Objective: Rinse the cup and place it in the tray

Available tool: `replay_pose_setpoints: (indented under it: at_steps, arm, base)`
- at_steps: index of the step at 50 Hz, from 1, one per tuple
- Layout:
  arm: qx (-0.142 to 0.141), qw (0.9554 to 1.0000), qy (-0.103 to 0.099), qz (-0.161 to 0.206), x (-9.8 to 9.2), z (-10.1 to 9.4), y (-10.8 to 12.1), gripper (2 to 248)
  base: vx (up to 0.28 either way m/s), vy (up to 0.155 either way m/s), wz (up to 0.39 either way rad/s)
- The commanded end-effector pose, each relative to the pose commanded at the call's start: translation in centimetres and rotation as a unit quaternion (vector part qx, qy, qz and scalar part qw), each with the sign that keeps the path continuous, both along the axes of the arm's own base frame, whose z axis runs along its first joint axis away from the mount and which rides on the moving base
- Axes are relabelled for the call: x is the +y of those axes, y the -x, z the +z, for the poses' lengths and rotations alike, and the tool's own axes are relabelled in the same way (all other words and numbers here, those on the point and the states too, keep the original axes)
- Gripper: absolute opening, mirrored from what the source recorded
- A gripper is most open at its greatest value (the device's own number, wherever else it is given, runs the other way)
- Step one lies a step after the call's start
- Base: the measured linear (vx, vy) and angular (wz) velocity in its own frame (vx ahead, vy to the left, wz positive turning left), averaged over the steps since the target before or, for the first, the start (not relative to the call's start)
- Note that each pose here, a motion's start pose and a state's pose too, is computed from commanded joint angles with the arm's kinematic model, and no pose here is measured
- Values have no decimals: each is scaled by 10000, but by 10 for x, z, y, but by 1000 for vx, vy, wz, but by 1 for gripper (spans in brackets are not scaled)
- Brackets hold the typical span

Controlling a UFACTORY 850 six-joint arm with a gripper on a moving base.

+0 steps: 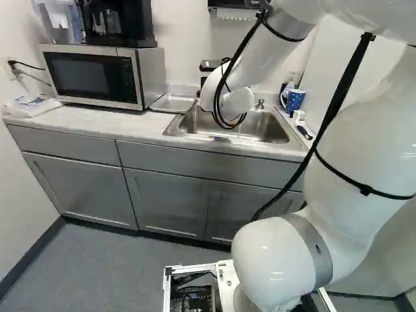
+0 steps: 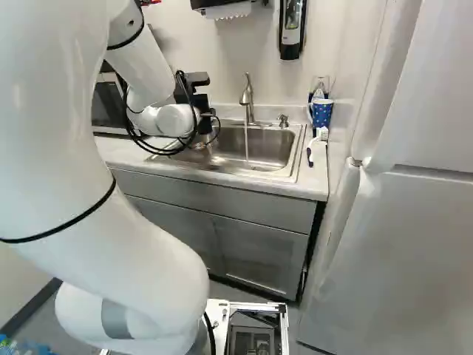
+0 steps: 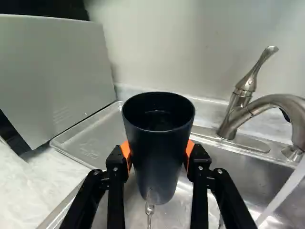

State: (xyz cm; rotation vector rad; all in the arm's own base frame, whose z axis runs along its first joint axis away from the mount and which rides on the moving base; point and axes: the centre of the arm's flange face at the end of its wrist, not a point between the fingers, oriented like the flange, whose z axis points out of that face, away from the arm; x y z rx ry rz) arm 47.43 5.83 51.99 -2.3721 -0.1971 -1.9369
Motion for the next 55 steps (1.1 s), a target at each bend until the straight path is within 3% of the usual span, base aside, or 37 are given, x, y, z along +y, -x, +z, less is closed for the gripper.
replay_pose_setpoints:
  at_steps: [18, 29, 42, 55]
  arm:
    - [-68, 9999, -105, 78, 17, 17, -7, 124]
    - [-43, 9998, -173, 76, 20, 17, -8, 124]
    - [44, 9973, -737, -38, 20, 17, -8, 124]
    - [144, 9900, -1391, -170, 20, 17, -8, 124]
  base:
    - [0, 0, 0]
    - [0, 0, 0]
    - [0, 0, 0]
    - [0, 0, 0]
